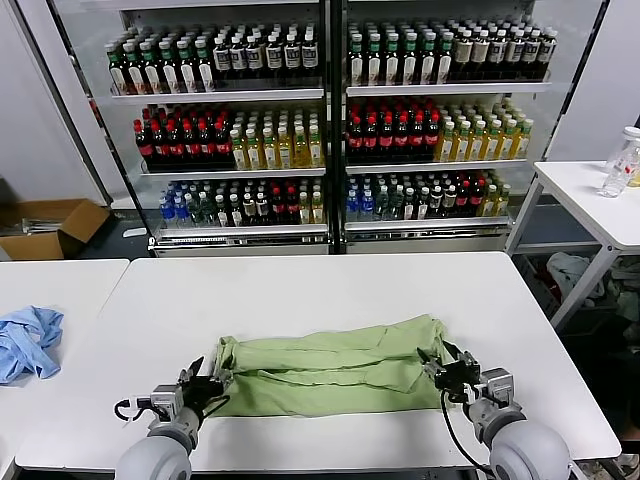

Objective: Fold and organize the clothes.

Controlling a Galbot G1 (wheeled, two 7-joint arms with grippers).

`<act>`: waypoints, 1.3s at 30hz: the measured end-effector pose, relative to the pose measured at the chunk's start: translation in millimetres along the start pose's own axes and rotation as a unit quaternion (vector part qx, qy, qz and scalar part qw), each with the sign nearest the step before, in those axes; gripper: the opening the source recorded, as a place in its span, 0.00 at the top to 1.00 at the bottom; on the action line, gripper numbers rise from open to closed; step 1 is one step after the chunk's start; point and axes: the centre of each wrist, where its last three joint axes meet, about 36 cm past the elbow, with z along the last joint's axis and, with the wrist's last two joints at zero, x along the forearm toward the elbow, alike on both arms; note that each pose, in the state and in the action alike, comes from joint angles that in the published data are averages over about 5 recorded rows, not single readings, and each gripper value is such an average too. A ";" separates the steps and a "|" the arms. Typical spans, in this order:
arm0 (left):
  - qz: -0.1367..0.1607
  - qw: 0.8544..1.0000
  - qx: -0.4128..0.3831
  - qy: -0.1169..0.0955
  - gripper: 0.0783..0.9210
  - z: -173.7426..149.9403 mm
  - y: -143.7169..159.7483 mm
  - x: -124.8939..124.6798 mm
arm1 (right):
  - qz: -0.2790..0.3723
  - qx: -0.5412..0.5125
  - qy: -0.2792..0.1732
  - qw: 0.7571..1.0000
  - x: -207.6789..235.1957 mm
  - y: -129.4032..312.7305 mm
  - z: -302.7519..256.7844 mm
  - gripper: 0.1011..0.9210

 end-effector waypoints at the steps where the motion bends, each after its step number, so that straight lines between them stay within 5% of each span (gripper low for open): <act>1: 0.001 1.000 0.000 0.004 0.35 1.2 -1.5 -0.2 | 0.000 0.001 0.000 1.000 0.6 -0.2 -0.1 0.18; 18: 0.027 0.998 0.049 0.038 0.90 4.0 20.3 -2.6 | 0.006 0.008 -0.016 1.000 4.1 -5.8 -9.6 0.12; 25: 0.012 0.995 0.091 0.032 0.97 -9.0 64.7 8.5 | 0.004 0.005 -0.025 1.000 1.4 -6.7 -14.3 0.12; 34: -0.047 0.989 0.136 -0.032 0.97 -64.0 158.2 38.3 | 0.000 0.004 -0.034 0.999 0.7 -5.8 -15.6 0.12; 39: -0.020 0.978 0.188 -0.083 0.97 -96.0 171.0 60.4 | 0.000 0.006 -0.036 0.999 1.9 -5.9 -15.2 0.12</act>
